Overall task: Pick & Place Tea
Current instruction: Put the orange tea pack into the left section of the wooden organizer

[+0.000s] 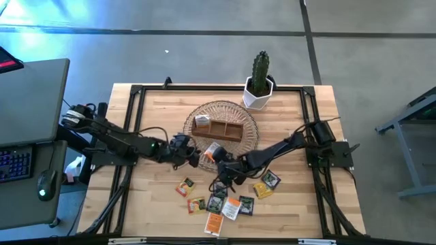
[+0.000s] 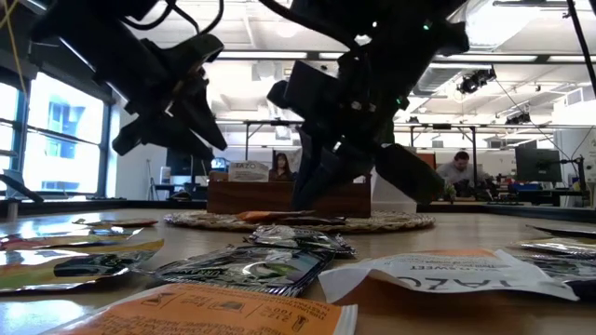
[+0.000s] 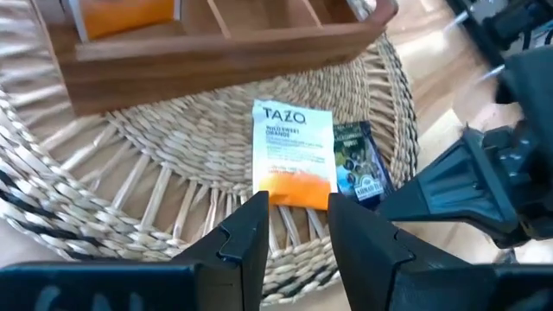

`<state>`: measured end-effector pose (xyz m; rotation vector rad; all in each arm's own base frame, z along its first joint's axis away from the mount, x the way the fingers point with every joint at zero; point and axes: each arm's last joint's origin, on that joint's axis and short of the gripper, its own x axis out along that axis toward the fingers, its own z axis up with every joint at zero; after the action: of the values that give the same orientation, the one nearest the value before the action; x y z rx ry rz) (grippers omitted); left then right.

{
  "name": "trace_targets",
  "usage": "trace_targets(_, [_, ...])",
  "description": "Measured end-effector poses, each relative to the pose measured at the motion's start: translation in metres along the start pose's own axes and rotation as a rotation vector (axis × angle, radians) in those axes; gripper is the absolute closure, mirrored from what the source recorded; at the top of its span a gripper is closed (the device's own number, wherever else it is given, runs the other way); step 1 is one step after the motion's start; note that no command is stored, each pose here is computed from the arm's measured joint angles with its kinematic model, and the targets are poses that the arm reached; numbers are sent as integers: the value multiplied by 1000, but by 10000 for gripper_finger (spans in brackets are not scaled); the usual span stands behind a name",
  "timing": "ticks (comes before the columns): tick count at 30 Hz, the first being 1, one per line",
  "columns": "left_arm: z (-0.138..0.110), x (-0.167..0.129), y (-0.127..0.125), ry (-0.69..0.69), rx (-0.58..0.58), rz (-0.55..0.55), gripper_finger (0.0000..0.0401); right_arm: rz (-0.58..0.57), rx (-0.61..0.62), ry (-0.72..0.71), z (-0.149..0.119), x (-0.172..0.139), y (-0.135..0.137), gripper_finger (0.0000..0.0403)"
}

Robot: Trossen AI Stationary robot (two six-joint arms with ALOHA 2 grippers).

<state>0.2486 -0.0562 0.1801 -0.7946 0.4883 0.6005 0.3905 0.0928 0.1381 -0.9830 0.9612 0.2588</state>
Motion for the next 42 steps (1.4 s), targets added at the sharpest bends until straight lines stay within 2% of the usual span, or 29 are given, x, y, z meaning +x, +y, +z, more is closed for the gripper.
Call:
trace_targets(7, [1, 1, 0, 16, -4, -4, 281, -41, 55, 29, 0, 0, -1, 401])
trace_targets(11, [1, 1, 1, 11, -4, -1, 281, -43, 56, 27, 0, 0, -1, 387])
trace_targets(19, [-3, 32, 10, 18, -45, 69, 281, -61, 73, 43, -5, 2, -7, 319])
trace_targets(24, [-2, 53, 18, 33, -72, 97, 281, -4, 112, 26, -18, 11, -17, 274])
trace_targets(29, [1, 63, 27, 31, -85, 143, 281, -20, 148, 39, -28, 19, -27, 249])
trace_targets(33, [4, 65, 30, 62, -94, 137, 281, 4, 179, 3, -35, 23, -35, 249])
trace_targets(42, [2, 66, 29, 146, -74, 94, 281, 29, 205, -96, -42, 28, -48, 281])
